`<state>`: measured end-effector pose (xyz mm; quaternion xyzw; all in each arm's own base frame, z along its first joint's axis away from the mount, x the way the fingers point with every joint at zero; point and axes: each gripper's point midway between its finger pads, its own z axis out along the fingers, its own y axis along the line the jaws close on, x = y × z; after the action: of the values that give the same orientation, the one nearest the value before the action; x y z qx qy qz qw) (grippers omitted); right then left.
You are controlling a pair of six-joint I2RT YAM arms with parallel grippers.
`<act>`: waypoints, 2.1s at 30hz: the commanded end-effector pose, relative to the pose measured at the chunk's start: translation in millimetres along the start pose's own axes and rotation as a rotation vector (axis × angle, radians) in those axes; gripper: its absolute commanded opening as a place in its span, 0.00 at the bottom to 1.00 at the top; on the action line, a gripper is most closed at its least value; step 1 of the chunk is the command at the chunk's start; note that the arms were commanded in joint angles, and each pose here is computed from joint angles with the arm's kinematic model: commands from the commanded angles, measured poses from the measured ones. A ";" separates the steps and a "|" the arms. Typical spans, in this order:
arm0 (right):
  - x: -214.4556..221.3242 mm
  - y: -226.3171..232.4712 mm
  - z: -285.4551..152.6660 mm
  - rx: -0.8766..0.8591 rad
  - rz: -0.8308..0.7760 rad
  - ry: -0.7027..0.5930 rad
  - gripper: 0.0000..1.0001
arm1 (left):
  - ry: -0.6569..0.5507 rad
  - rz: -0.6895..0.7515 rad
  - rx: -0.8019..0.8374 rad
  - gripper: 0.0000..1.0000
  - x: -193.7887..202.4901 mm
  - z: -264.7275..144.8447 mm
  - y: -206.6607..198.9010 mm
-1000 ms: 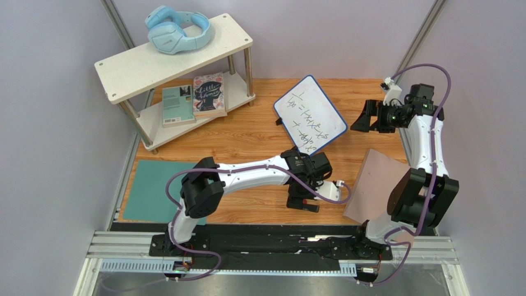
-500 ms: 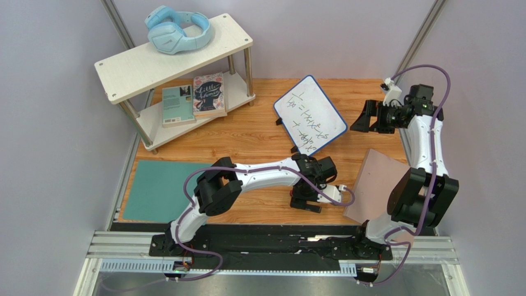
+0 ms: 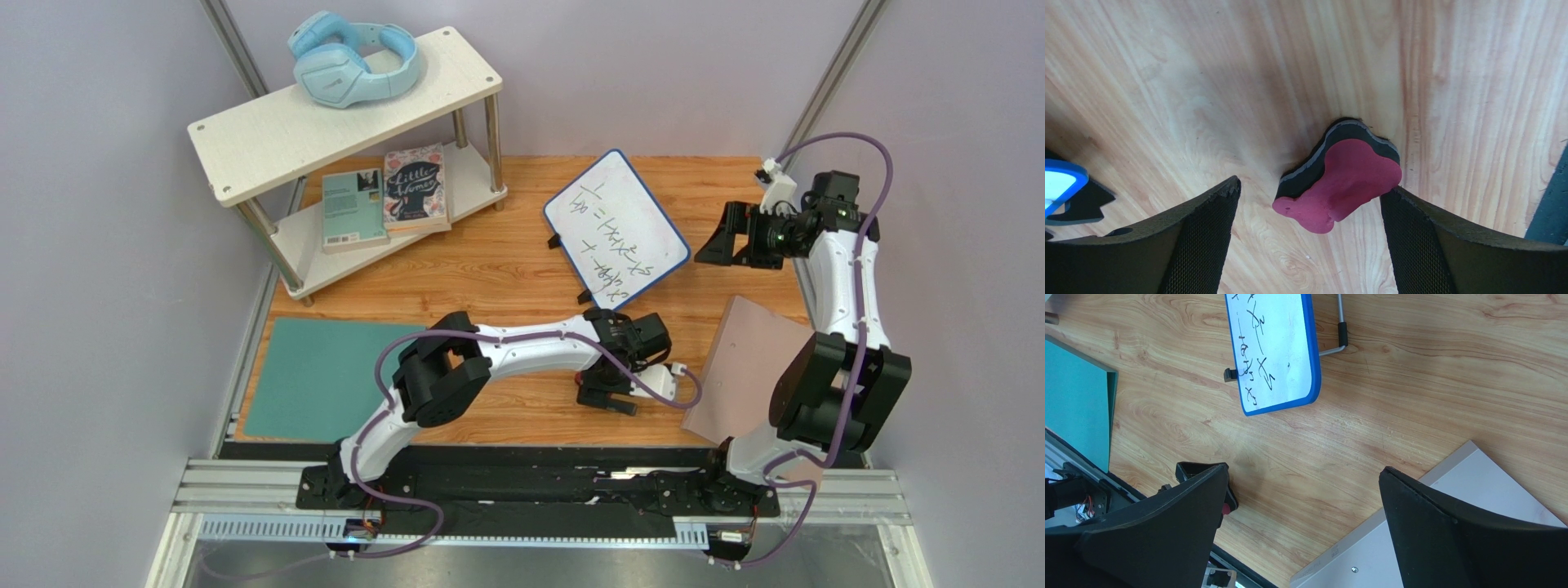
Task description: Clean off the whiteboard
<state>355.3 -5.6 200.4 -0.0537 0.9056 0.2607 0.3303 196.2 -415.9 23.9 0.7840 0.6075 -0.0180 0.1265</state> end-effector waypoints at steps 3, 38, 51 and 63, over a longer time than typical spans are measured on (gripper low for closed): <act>-5.5 1.7 -5.7 0.008 0.002 -0.032 1.00 | -0.061 -0.100 -0.087 0.86 -9.7 -5.2 37.5; -9.3 -15.1 -1.0 0.037 0.060 -0.031 1.00 | -0.040 -0.119 0.029 0.52 1.8 8.8 33.5; -17.0 -13.0 0.6 0.011 0.054 -0.048 1.00 | -0.058 -0.188 -0.103 0.00 2.5 -14.8 60.1; -50.4 6.4 16.5 -0.139 0.017 -0.095 0.96 | -0.360 -0.551 -0.306 0.00 30.0 -111.6 137.3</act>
<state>376.2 -1.0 208.4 -0.0380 0.8854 0.3139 0.3407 284.8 -390.6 72.8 0.6387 0.7354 -0.0458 0.2218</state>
